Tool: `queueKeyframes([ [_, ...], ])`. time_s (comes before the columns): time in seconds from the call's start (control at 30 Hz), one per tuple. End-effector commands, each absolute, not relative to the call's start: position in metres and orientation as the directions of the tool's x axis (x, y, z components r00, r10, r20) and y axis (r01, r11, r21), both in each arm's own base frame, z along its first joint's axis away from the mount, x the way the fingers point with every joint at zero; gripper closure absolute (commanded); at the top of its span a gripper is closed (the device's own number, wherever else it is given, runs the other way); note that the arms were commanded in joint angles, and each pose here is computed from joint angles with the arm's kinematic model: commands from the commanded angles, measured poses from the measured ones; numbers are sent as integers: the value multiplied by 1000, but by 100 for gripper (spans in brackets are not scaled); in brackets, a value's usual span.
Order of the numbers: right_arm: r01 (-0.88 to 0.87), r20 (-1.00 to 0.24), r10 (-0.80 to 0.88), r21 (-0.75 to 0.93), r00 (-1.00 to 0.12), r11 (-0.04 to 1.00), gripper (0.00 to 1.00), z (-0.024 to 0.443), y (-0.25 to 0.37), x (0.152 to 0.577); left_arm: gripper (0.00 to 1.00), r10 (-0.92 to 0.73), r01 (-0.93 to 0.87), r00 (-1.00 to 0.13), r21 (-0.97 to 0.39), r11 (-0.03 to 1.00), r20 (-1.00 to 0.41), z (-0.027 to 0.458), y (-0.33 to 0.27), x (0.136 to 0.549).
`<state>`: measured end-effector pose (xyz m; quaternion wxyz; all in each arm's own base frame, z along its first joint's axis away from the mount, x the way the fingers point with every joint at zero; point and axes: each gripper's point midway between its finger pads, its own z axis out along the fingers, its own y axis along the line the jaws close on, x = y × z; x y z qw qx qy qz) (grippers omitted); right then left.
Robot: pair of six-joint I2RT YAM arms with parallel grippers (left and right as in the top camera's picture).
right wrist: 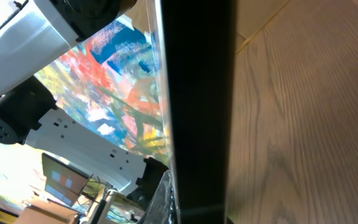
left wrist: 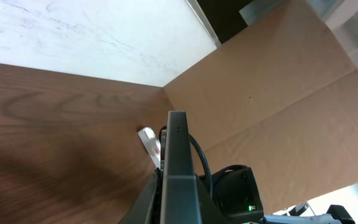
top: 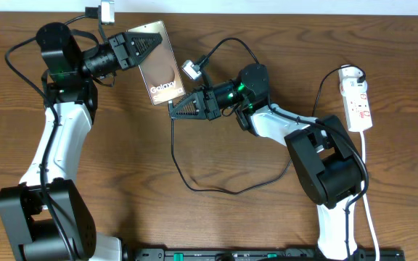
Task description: Plug charger to phone and switch on socket
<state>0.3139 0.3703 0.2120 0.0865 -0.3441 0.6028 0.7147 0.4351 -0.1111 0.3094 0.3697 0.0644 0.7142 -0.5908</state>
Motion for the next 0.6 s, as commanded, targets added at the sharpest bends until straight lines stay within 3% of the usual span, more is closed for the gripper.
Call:
queueKeyframes([
  [0.0, -562, -599, -177, 797, -781, -222, 99, 224, 369, 339, 93, -266, 550, -760, -805, 222, -593, 309, -122, 417],
  [0.57, -564, -597, -181, 800, -781, -206, 99, 221, 352, 349, 92, -265, 550, -761, -805, 222, -593, 309, -123, 416],
])
